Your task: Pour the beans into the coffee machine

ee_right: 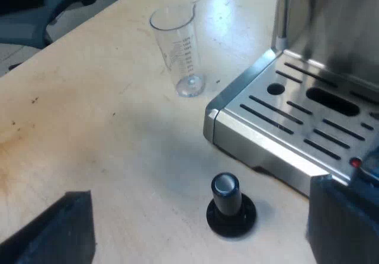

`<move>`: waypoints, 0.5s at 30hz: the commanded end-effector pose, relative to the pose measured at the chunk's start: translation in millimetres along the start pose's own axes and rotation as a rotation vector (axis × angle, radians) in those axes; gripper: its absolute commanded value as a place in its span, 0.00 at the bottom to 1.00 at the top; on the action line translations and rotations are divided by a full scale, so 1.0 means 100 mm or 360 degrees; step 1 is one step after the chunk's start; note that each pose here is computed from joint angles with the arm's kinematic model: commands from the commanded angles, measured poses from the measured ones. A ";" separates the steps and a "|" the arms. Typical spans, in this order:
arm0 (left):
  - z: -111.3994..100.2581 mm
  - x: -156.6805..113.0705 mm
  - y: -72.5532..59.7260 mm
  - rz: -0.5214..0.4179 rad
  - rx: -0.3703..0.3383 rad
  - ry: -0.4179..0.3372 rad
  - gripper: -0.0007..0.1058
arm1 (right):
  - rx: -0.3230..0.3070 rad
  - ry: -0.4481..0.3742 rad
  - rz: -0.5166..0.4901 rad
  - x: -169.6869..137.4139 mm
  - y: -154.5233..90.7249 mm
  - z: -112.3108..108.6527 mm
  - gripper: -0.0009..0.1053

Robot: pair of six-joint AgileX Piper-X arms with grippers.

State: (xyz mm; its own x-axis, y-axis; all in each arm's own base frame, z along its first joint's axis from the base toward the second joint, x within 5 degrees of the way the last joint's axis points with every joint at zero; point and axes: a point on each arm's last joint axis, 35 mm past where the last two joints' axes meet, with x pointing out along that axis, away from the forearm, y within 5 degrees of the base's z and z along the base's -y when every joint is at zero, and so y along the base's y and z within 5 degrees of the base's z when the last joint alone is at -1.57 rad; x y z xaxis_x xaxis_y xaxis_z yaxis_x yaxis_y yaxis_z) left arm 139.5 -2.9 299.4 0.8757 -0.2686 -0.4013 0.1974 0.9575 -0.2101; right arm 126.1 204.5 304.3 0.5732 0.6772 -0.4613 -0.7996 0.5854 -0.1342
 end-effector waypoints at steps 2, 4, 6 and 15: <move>0.11 -0.16 -0.06 -0.0012 -0.0011 -0.0015 0.62 | 0.0009 0.0042 -0.0077 -0.22 -0.06 0.09 0.75; 0.15 -0.19 -0.08 -0.0014 -0.0006 -0.0031 0.62 | 0.0008 0.0056 -0.0139 -0.28 -0.09 0.14 0.75; 0.18 -0.22 -0.09 -0.0015 0.0000 -0.0048 0.62 | 0.0024 0.0064 -0.0182 -0.31 -0.15 0.18 0.75; 0.19 -0.22 -0.11 -0.0046 0.0009 -0.0045 0.62 | 0.0240 0.0039 -0.0422 -0.40 -0.75 0.25 0.75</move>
State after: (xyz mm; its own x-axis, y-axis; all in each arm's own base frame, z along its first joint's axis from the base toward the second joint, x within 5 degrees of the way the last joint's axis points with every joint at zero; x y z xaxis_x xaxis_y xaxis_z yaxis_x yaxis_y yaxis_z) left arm 128.1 -4.4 323.9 0.8808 -0.2784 -0.3830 0.2117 0.9551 -0.2073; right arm 165.2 150.7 347.6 0.7470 0.4767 -0.4635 -0.5919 0.7943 -0.1370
